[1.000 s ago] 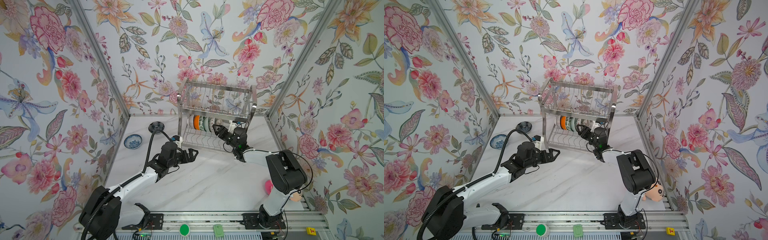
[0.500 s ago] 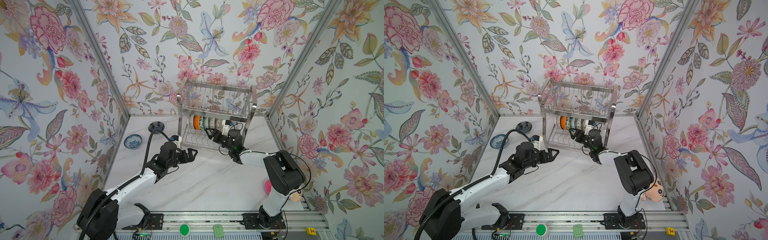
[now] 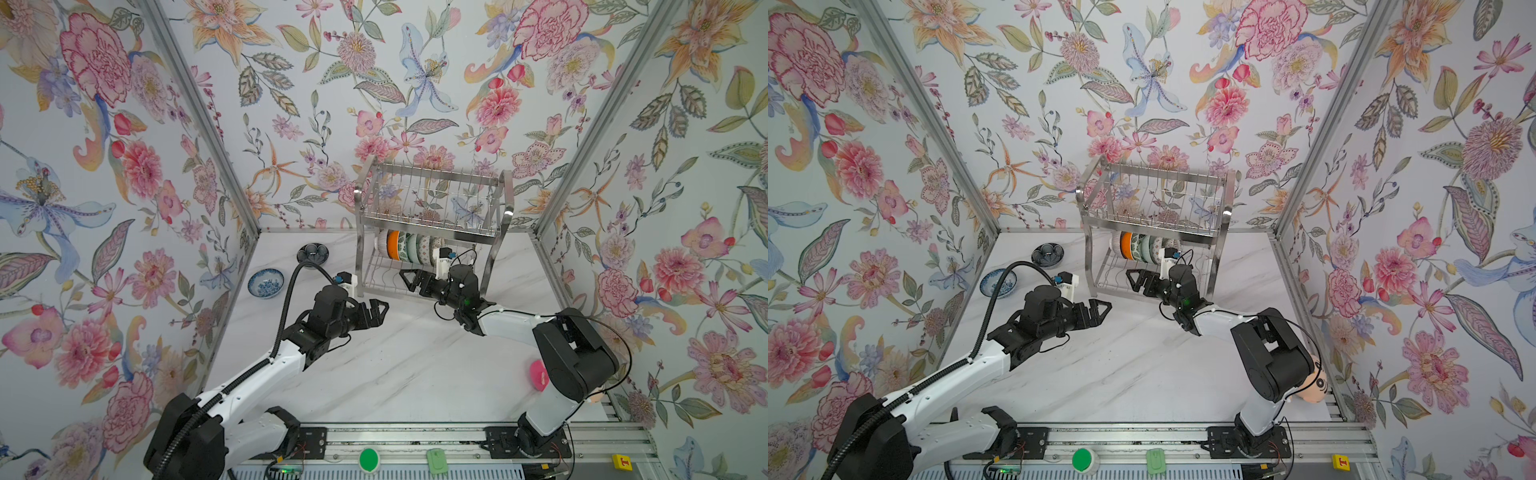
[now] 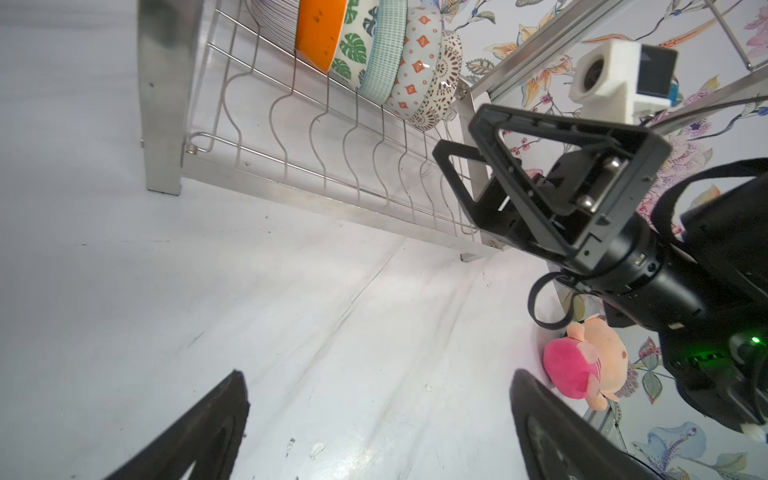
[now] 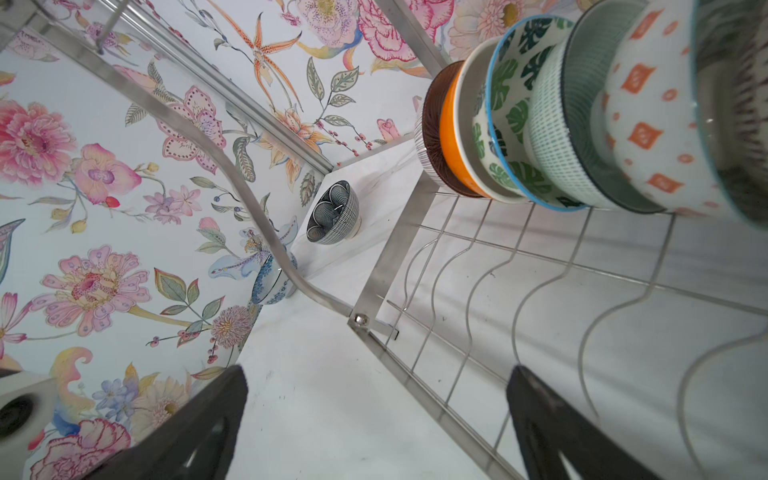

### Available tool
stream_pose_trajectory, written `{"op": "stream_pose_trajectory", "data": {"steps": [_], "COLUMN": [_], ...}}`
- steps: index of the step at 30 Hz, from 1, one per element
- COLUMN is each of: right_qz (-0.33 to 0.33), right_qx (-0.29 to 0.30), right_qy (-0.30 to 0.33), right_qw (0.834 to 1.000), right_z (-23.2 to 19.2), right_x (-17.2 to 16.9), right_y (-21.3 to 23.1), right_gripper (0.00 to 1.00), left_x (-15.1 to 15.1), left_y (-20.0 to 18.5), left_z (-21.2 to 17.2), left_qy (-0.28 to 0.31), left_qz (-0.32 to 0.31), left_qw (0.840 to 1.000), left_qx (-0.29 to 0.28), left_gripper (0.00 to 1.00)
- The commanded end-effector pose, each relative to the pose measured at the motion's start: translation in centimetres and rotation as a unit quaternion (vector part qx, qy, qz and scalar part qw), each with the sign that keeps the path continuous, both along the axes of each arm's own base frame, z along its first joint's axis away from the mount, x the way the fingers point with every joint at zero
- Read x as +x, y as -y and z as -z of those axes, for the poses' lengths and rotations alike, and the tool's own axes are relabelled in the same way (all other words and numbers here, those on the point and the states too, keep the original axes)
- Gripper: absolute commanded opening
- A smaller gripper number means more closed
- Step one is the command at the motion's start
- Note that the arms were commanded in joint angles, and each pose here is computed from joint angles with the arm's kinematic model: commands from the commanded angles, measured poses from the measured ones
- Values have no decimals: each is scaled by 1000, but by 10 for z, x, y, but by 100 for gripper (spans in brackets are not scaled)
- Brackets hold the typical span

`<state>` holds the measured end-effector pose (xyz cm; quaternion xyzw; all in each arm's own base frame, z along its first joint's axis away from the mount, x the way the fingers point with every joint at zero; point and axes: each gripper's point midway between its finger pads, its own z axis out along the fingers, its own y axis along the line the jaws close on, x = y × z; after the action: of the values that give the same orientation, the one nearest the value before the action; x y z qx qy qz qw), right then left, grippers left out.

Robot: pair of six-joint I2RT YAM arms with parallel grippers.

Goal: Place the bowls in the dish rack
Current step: 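Move the left gripper over the blue-and-white rose bowl while the right gripper retreats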

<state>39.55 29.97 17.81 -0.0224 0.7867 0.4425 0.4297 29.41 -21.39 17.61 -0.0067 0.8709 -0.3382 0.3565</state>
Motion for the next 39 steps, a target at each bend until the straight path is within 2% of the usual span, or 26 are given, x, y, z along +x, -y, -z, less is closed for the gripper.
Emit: {"op": "stream_pose_trajectory", "data": {"steps": [1, 9, 14, 18, 21, 25, 30, 35, 39], "right_qz": [-7, -41, -68, -83, -93, -112, -137, -160, -169], "right_qx": [-36, -113, -159, -188, -199, -214, -257, -285, -297], "right_qy": [20, 50, 82, 103, 112, 120, 141, 155, 148], "right_qw": [999, 992, 982, 973, 969, 963, 946, 932, 928], "right_z": [-6, -20, -37, -52, -61, -67, -62, -48, -35], "right_x": [-13, -46, -62, -72, -76, -77, -80, -86, -86], "right_y": [0, -18, -40, -60, -75, -95, -116, -132, -137], "right_gripper": [99, 99, 99, 99, 99, 99, 99, 99, 99], "left_x": [1, 20, 47, 70, 84, 99, 107, 118, 129], "left_y": [-23, -91, -145, -182, -212, -245, -276, -290, -293], "left_z": [1, -9, -12, -17, -16, 2, 29, 62, 82], "left_qy": [-3, -4, -23, -32, -48, -81, -119, -146, -160], "left_qz": [-12, -80, -133, -173, -207, -229, -241, -233, -221], "left_qw": [999, 988, 971, 957, 939, 920, 904, 896, 894], "left_qx": [41, 130, 199, 230, 272, 307, 334, 347, 355], "left_gripper": [99, 99, 99, 100, 99, 99, 99, 99, 99]}}
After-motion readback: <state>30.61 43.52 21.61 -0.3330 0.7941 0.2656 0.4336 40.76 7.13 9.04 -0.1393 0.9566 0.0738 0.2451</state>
